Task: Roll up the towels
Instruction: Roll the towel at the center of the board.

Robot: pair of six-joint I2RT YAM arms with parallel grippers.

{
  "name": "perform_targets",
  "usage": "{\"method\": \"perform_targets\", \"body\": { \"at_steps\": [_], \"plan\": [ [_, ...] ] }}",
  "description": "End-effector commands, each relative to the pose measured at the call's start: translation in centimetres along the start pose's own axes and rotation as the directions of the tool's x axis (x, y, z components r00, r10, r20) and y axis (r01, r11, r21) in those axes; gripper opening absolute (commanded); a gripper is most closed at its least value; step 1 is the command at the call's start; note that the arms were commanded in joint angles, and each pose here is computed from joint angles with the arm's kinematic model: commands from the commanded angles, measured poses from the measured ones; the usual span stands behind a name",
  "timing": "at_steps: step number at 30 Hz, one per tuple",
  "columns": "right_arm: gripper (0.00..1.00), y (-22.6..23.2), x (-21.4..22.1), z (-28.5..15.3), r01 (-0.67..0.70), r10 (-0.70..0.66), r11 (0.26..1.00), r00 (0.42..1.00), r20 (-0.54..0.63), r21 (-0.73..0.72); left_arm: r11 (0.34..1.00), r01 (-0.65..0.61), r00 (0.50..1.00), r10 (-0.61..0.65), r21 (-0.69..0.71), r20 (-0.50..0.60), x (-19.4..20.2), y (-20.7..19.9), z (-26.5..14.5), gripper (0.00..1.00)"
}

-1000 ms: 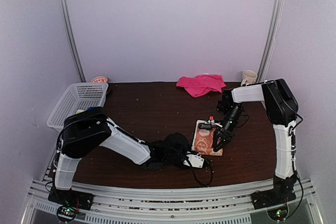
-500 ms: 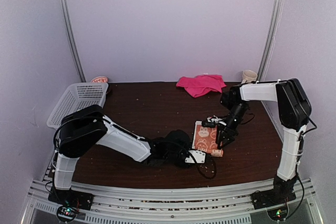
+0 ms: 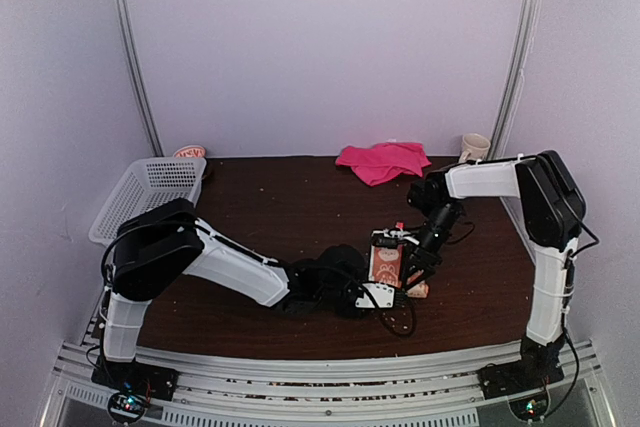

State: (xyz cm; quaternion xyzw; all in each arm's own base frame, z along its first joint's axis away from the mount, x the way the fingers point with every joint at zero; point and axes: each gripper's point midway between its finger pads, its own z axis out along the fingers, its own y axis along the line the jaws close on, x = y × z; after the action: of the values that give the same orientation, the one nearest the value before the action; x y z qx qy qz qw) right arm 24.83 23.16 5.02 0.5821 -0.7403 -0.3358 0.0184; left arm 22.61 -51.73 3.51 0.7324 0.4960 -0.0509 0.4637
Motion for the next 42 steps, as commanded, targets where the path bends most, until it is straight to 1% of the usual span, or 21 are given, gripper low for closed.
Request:
{"method": "perform_targets", "body": {
  "at_steps": [1, 4, 6, 8, 10, 13, 15, 16, 18, 19, 21, 23, 27, 30, 32, 39, 42],
  "plan": [
    [0.38, -0.9, 0.5, 1.4, -0.058, 0.058, 0.998, 0.998, -0.021, -0.003, 1.0, 0.026, 0.999, -0.025, -0.01, 0.032, -0.9, 0.8, 0.2, 0.0],
    [0.21, -1.0, 0.7, 2.0, -0.074, 0.073, 0.997, 0.997, -0.037, -0.027, 1.0, 0.025, 0.999, -0.025, -0.008, 0.03, -0.8, 0.8, 0.1, 0.0],
    [0.11, -0.9, 0.9, 2.3, -0.085, 0.082, 0.995, 0.995, -0.049, -0.049, 1.0, 0.026, 0.999, -0.026, -0.006, 0.031, -0.8, 0.7, 0.1, 0.0],
    [0.04, -0.4, 1.1, 2.5, -0.083, 0.079, 0.993, 0.995, -0.06, -0.082, 1.0, 0.026, 0.999, -0.026, -0.004, 0.035, -0.9, 0.7, -0.1, 0.0],
    [0.0, 0.2, 1.2, 2.5, -0.071, 0.064, 0.99, 0.996, -0.062, -0.124, 1.0, 0.025, 0.999, -0.025, -0.005, 0.043, -0.9, 0.5, -0.7, 0.02],
    [0.0, 1.3, 1.2, 2.4, -0.055, 0.044, 0.981, 0.997, -0.06, -0.185, 1.0, 0.005, 0.998, -0.004, -0.025, 0.07, -1.3, 0.3, -2.1, 0.36],
    [0.0, 1.9, 1.2, 2.4, -0.052, 0.039, 0.974, 0.997, -0.061, -0.221, 0.998, -0.018, 0.995, 0.024, -0.063, 0.096, -1.8, 0.4, -3.1, 0.6],
    [0.0, 2.1, 1.3, 2.5, -0.05, 0.036, 0.973, 0.997, -0.062, -0.225, 0.997, -0.03, 0.994, 0.037, -0.074, 0.099, -1.8, 0.3, -3.5, 0.68],
    [0.0, 2.5, 1.4, 2.9, -0.043, 0.026, 0.971, 0.997, -0.072, -0.235, 0.993, -0.056, 0.993, 0.066, -0.103, 0.1, -2.0, 0.0, -4.0, 0.76],
    [0.0, 2.7, 1.4, 3.1, -0.038, 0.02, 0.97, 0.997, -0.077, -0.24, 0.99, -0.073, 0.992, 0.085, -0.123, 0.095, -1.8, -0.1, -4.2, 0.78],
    [0.0, 3.2, 1.4, 3.5, -0.031, 0.011, 0.966, 0.997, -0.082, -0.255, 0.979, -0.124, 0.988, 0.136, -0.163, 0.069, -1.5, -0.7, -4.2, 0.8],
    [0.0, 3.4, 1.2, 3.6, -0.024, 0.004, 0.965, 0.997, -0.079, -0.26, 0.969, -0.177, 0.981, 0.186, -0.17, 0.044, -1.4, -1.5, -3.9, 0.79],
    [0.0, 3.2, 1.0, 3.6, -0.029, 0.009, 0.965, 0.997, -0.076, -0.26, 0.941, -0.256, 0.962, 0.271, -0.22, 0.043, -1.8, -2.6, -3.9, 0.74],
    [0.0, 2.9, 1.3, 3.9, -0.045, 0.023, 0.964, 0.996, -0.088, -0.264, 0.934, -0.279, 0.957, 0.291, -0.222, 0.022, -1.5, -2.7, -3.3, 0.64],
    [0.0, 2.8, 1.5, 4.0, -0.051, 0.027, 0.963, 0.995, -0.095, -0.263, 0.929, -0.295, 0.953, 0.302, -0.223, 0.0, -1.2, -2.8, -2.8, 0.59],
    [0.0, 2.6, 1.8, 3.9, -0.057, 0.033, 0.963, 0.995, -0.095, -0.263, 0.914, -0.341, 0.94, 0.333, -0.218, -0.077, 0.5, -3.1, -1.4, 0.58],
    [0.0, 2.6, 1.9, 3.8, -0.06, 0.036, 0.963, 0.995, -0.094, -0.263, 0.913, -0.348, 0.938, 0.336, -0.214, -0.09, 0.9, -3.0, -0.9, 0.54]
  ]
}}
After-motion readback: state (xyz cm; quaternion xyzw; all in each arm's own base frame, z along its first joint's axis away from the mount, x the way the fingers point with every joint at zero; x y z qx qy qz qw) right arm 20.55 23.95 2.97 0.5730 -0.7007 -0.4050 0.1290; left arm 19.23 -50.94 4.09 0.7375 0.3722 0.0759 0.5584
